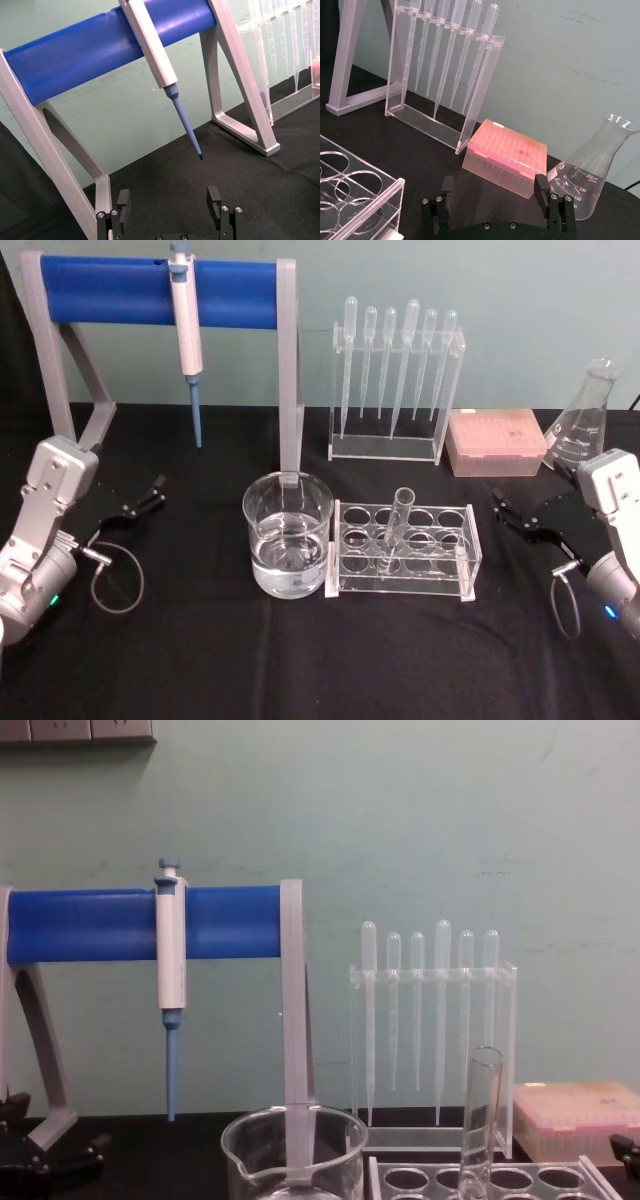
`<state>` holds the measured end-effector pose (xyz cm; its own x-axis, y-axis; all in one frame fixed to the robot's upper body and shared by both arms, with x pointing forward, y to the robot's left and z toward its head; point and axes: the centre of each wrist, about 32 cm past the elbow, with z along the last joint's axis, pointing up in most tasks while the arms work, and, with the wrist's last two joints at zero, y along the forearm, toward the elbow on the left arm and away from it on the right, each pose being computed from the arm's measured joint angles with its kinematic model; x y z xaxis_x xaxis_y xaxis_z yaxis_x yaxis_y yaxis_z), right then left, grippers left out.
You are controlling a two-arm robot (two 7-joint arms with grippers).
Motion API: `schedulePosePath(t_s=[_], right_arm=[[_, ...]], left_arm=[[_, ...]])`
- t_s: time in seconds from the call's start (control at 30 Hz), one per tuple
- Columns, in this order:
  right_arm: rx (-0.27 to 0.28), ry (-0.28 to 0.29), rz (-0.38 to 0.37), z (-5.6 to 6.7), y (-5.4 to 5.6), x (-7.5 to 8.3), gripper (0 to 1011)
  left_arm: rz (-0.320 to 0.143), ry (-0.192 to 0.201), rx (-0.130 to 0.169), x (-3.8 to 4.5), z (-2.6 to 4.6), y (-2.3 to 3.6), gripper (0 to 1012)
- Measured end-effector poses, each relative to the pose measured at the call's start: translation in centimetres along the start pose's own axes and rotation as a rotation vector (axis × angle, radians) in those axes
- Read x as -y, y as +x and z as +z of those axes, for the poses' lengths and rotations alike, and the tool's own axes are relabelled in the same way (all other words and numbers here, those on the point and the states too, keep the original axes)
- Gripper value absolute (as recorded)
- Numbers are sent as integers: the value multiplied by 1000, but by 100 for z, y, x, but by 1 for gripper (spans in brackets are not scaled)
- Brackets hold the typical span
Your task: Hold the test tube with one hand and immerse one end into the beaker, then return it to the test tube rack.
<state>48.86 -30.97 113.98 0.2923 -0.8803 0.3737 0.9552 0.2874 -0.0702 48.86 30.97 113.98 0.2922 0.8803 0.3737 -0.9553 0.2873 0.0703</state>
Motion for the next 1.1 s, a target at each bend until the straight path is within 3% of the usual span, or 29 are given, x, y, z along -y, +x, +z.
schedulePosePath(t_s=[1.1], right_arm=[[0,0,0,0,0,0,1004]], left_arm=[[0,0,0,0,0,0,1000]])
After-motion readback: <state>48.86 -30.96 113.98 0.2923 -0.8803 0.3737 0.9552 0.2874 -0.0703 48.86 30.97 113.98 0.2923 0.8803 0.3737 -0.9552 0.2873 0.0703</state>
